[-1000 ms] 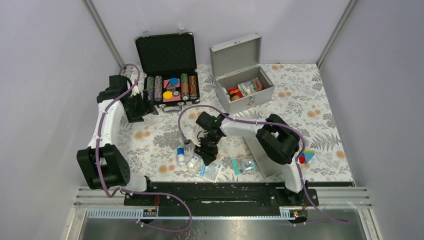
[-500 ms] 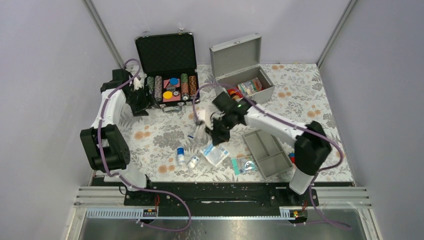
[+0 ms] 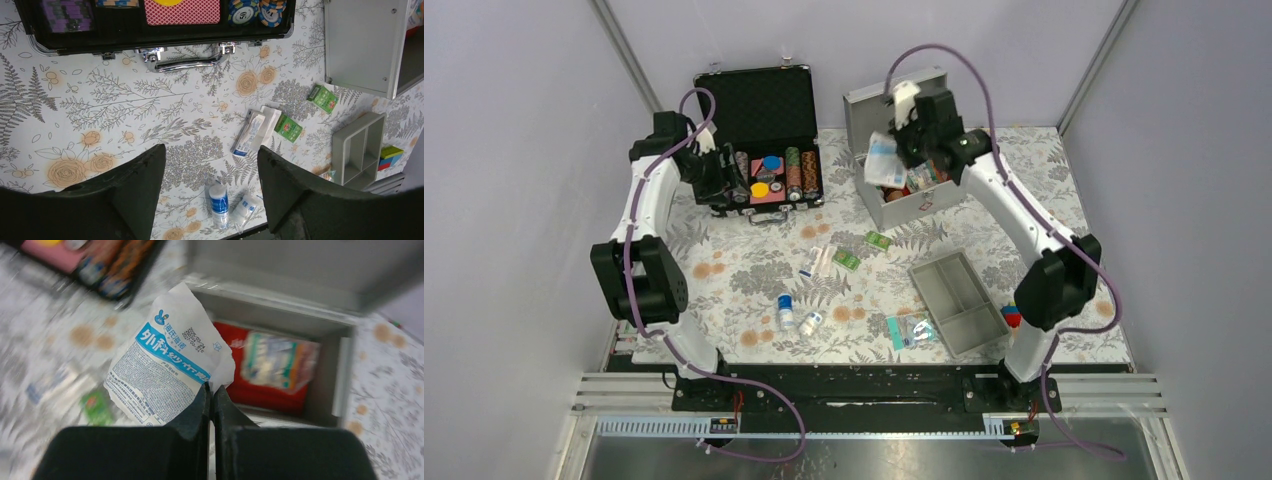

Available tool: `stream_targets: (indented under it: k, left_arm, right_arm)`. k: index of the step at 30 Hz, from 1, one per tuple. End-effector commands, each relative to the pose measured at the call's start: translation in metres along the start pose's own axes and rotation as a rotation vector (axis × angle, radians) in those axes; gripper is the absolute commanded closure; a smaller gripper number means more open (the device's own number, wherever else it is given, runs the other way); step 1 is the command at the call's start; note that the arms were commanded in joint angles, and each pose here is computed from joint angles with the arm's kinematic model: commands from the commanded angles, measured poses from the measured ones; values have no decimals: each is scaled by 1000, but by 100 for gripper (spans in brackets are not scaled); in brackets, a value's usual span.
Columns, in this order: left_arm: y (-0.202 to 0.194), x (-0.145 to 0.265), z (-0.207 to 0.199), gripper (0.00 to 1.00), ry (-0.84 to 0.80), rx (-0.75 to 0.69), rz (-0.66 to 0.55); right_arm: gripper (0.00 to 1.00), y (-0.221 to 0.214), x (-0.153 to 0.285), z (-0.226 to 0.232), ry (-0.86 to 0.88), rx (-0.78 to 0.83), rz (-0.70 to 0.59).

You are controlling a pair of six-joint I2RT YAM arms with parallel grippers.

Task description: Organize the medicine kit

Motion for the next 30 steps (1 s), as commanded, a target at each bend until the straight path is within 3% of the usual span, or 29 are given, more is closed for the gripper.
stream_targets:
  k: [1,4,10,16,18,21,26,28,30]
  left_arm:
    - [1,12,-9,34,-34,-40,-19]
    - [-3,18,-10,34,-21,-61,-26]
    - [-21,27,-22,32,-44,-107,-26]
    - [-40,27,-27,31,-56,-142,0]
    - [-39,28,-26,31,-46,-156,-9]
    - [-37,30,-26,31,-37,-164,-17]
    - [-35,28,-27,30,-39,-162,-11]
    - [-34,26,-28,30,-44,-160,-8]
    - [-31,24,-30,30,-48,-158,-11]
  right_arm:
    - [100,-3,-13,-96,-335,-276,5]
    - [100,-23,-24,-123,-407,-346,47]
    - [100,-74,-50,-138,-452,-703,142]
    - [81,-92,-79,-128,-440,-843,180]
    - [68,-97,-83,-128,-463,-878,190]
    - [50,-96,-77,-133,-490,-894,185]
    - [39,-73,-46,-134,-438,-819,128]
    - [33,-55,-31,-125,-329,-713,67]
    - [29,-33,-18,-95,-104,-585,-28]
Point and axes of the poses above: each gripper's point midway between its finger pads, its own x axis back along the fingers, its own z axis along the line the jaws close on, y = z × x, the point moved 1 cm from there along x, back along the fingers, and after that the axes turned 15 degrees about x, right-handed, at the moved point
